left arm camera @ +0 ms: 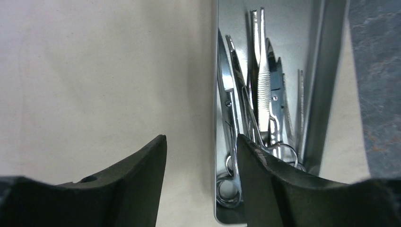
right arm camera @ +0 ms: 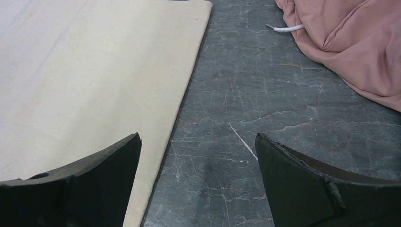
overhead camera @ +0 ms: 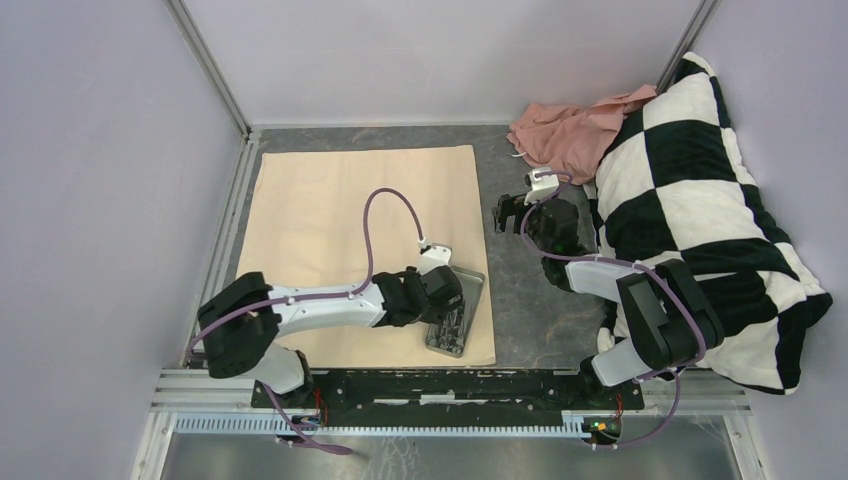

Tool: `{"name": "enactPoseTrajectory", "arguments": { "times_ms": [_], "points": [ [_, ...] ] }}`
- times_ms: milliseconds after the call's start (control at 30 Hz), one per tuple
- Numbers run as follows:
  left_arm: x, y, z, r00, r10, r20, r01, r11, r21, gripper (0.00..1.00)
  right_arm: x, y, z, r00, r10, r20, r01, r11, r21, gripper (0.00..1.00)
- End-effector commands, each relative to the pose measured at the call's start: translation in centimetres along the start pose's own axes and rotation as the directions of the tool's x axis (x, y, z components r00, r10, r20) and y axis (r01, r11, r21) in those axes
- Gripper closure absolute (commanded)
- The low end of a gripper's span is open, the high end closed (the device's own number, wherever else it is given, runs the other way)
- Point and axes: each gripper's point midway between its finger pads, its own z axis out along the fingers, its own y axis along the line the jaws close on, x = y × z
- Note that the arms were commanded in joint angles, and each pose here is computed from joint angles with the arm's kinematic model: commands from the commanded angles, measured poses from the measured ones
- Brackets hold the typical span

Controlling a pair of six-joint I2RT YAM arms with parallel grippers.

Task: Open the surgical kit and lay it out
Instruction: Place the container in the surgical kit, then pick up the medical item from the container.

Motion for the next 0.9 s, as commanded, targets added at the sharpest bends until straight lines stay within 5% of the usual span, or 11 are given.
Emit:
{"name": "enactPoseTrajectory", "arguments": {
  "times_ms": [0,100,200,400,633,867],
  "points": [
    [-3.5,-2.3,-3.3,0.993,-0.098,0.069,0.09,0.989,0.119,0.35,-2.2,0.3,0.7,0.998,0.023,0.062,-0.022,1.0,-0.015,0.02],
    [-3.9,-4.8,-3.9,0.991,-0.13,0.033,0.119,0.968,0.22,0.36,-2.0,0.5,0.8,0.998,0.03,0.056,-0.029,0.999,-0.027,0.02],
    [-4.2,-6.3,-3.7,0.986,-0.167,-0.003,0.163,0.957,0.239,0.49,-1.9,0.7,0.8,0.998,0.031,0.051,-0.029,0.999,-0.041,0.02],
    [-3.3,-5.5,-2.1,0.984,-0.176,-0.038,0.179,0.981,0.08,0.53,-1.8,0.7,0.9,0.998,0.035,0.046,-0.033,0.999,-0.042,0.02],
    [-1.3,-6.0,-1.4,0.98,-0.181,-0.085,0.186,0.981,0.049,0.66,-1.7,0.5,1.0,0.998,0.043,0.041,-0.042,0.998,-0.041,0.02],
    [0.1,-4.8,-0.6,0.977,-0.187,-0.103,0.186,0.982,-0.019,0.59,-1.4,0.4,1.2,0.998,0.056,0.032,-0.055,0.997,-0.047,0.02]
  ]
}}
